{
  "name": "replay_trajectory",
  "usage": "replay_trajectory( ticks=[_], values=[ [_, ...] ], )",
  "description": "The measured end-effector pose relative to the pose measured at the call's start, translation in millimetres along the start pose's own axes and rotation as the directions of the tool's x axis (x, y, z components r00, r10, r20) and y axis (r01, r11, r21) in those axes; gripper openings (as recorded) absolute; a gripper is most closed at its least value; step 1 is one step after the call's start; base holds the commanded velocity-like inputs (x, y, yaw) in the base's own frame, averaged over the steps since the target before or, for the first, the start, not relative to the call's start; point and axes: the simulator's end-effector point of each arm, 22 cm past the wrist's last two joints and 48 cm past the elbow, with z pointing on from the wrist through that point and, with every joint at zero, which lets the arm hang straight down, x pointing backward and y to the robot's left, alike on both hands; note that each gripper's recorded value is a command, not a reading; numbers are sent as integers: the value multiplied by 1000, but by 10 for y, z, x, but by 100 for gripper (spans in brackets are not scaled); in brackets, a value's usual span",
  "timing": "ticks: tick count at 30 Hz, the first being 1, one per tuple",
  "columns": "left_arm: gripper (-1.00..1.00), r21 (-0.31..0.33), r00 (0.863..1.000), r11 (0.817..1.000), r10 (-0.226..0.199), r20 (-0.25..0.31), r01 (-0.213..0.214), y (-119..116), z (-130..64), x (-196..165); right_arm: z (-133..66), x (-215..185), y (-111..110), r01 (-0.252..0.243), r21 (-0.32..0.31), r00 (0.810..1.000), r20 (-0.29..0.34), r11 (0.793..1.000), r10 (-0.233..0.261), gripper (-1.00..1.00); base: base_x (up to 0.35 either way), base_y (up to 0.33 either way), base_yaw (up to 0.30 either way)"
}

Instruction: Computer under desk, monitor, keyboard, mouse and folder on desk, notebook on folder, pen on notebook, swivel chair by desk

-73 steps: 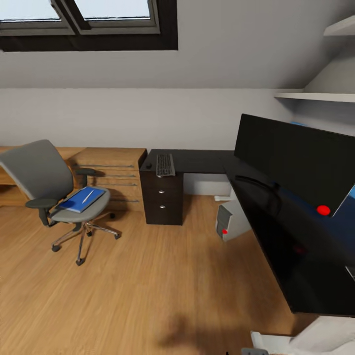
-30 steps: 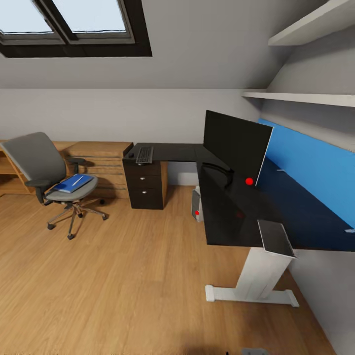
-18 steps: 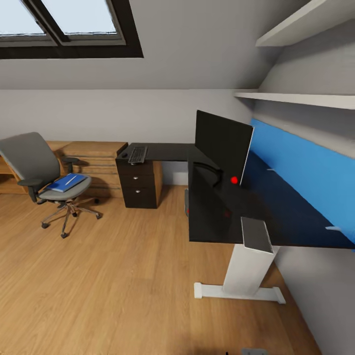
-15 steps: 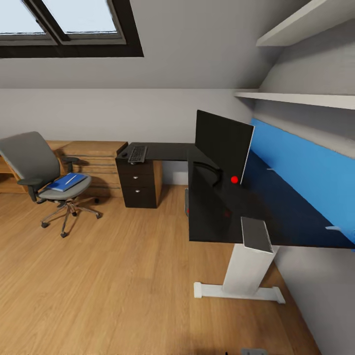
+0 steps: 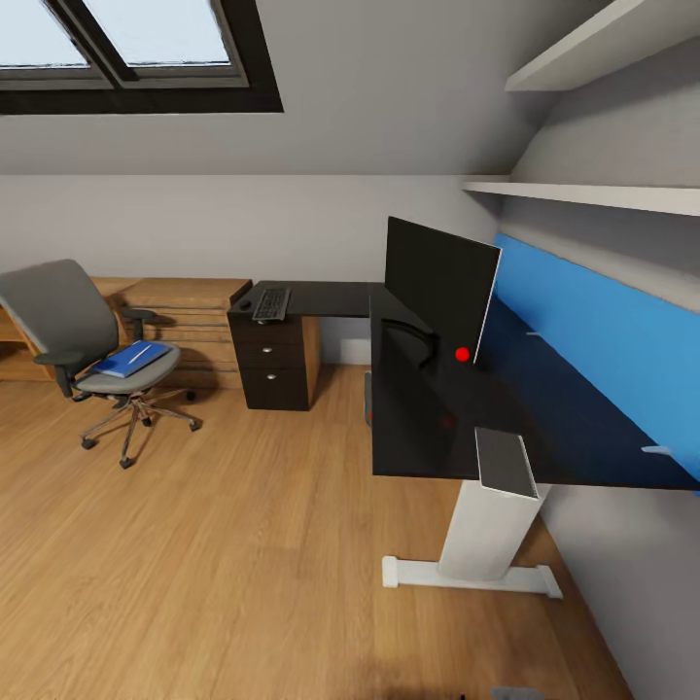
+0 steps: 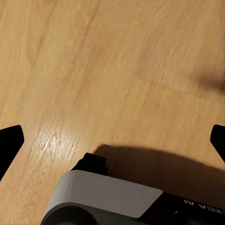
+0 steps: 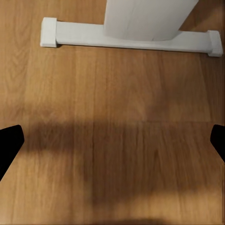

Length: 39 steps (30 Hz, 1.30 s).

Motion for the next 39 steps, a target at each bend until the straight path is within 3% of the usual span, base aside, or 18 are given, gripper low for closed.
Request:
replay_trajectory(
  ticks=[10, 11, 13, 16, 17, 19, 20, 21, 22, 23, 24, 25, 26, 27, 30, 32, 34, 39],
  values=[
    [100, 1, 1000, 1000, 1, -7, -1, 4, 4, 18, -5, -3, -189, -35, 66, 999, 12, 997, 35, 100, -175, -80, -17],
    [100, 0, 1000, 1000, -1, -4, 1, 12, 4, 11, 21, -176, -346, -58, 143, 997, 51, 988, 51, 100, -43, -41, 0],
    [100, -3, 1000, 1000, 0, -2, 0, 27, 7, 6, 64, -386, -411, -84, 166, 993, 95, 983, 69, 100, -22, -22, 0],
    [100, -6, 1000, 1000, 1, -1, -1, 48, 11, 0, 141, -829, -592, -212, 191, 967, 185, 958, 177, 100, -9, -8, 0],
    [100, -7, 1000, 1000, 1, 0, -1, 53, 12, -1, 160, -1002, -650, -299, 195, 942, 219, 934, 256, 100, -5, -4, 0],
    [100, -7, 1000, 1000, 1, -1, -1, 55, 12, -1, 172, -1162, -721, -398, 197, 904, 251, 896, 347, 100, -3, -3, 0],
    [100, -7, 1000, 1000, 1, -1, -1, 55, 12, -1, 176, -1302, -791, -489, 194, 859, 280, 850, 430, 100, -1, -1, 0],
    [100, -7, 1000, 1000, 1, 0, -1, 56, 12, -1, 169, -1523, -906, -624, 179, 767, 326, 761, 552, 100, 0, 0, 0],
    [100, -7, 1000, 1000, 2, 0, -2, 56, 12, -1, 164, -1598, -942, -665, 170, 732, 341, 728, 589, 100, 0, 0, 0],
    [100, -7, 1000, 1000, 1, 0, -1, 56, 12, -2, 153, -1744, -976, -722, 146, 675, 361, 676, 643, 100, 0, 0, 0],
    [100, -7, 1000, 1000, 1, 0, -1, 56, 12, -2, 148, -1818, -983, -748, 132, 646, 367, 650, 669, 100, 0, 0, 0],
    [100, -7, 1000, 1000, 1, 1, -1, 56, 12, -4, 139, -2035, -940, -803, 82, 576, 358, 590, 735, 100, 0, 0, 0],
    [100, -7, 1000, 1000, 1, 1, -1, 56, 12, -4, 131, -2184, -889, -838, 43, 525, 338, 544, 781, 100, 0, 0, 0],
    [100, -7, 1000, 1000, 1, 1, -1, 56, 12, -4, 124, -2262, -859, -855, 23, 497, 323, 518, 806, 100, 0, 0, 0],
    [100, -8, 1000, 1000, 1, 1, -1, 58, 12, -5, 69, -2624, -703, -919, -77, 363, 222, 387, 905, 100, 0, 0, 0],
    [100, -9, 1000, 1000, 0, 2, 0, 63, 13, -7, 44, -2753, -644, -939, -116, 306, 153, 325, 940, 100, 0, 0, 0],
    [100, -10, 1000, 1000, 0, 3, 0, 67, 14, -10, 23, -2876, -646, -944, -164, 274, 102, 288, 956, 100, 0, 0, 0],
    [100, -10, 1000, 1000, -5, 16, 5, 67, 14, -45, 35, -2988, -612, -919, -288, 263, 61, 270, 963, 100, 0, 0, 0]
  ],
)
